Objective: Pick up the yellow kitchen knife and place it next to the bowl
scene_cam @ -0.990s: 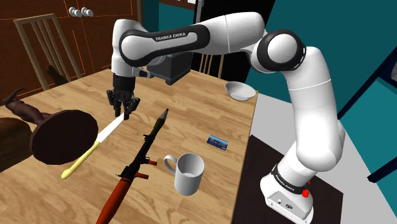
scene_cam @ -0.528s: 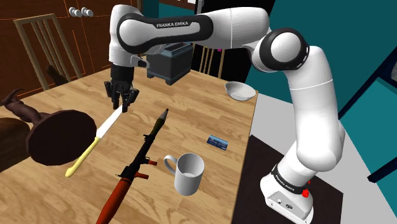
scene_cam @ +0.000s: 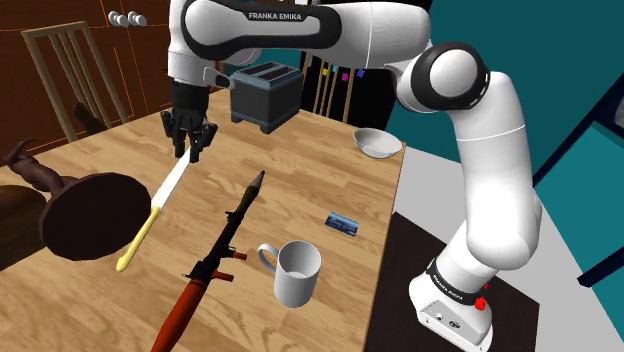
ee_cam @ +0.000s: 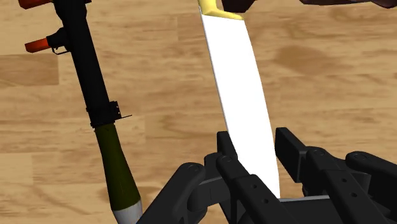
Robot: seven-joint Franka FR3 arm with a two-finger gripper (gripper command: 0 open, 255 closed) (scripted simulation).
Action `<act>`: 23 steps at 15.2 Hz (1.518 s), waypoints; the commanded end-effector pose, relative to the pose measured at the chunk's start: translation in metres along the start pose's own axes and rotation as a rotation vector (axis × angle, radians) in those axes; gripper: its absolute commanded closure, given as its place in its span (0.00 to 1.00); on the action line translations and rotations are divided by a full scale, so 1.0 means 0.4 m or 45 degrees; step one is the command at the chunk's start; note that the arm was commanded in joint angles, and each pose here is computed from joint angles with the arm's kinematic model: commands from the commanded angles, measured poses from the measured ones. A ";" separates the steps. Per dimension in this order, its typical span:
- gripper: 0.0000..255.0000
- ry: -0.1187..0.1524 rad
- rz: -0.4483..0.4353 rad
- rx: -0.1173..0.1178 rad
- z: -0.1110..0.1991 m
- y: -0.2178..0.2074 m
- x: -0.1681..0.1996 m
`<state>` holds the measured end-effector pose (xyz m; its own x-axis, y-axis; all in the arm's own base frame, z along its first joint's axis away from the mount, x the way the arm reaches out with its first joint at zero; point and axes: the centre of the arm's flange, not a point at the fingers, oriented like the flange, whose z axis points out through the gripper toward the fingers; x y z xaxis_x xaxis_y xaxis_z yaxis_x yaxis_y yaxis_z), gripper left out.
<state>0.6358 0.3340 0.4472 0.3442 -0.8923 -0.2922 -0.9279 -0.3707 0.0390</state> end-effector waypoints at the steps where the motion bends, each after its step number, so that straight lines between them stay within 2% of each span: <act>1: 1.00 0.000 0.000 0.000 -0.027 0.002 -0.007; 2: 1.00 0.000 0.000 0.000 -0.035 0.002 -0.010; 23: 1.00 0.000 0.000 0.000 -0.224 0.179 0.633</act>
<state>0.6665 0.0688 0.4616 0.3430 -0.8927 -0.2923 -0.9283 -0.3697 0.0398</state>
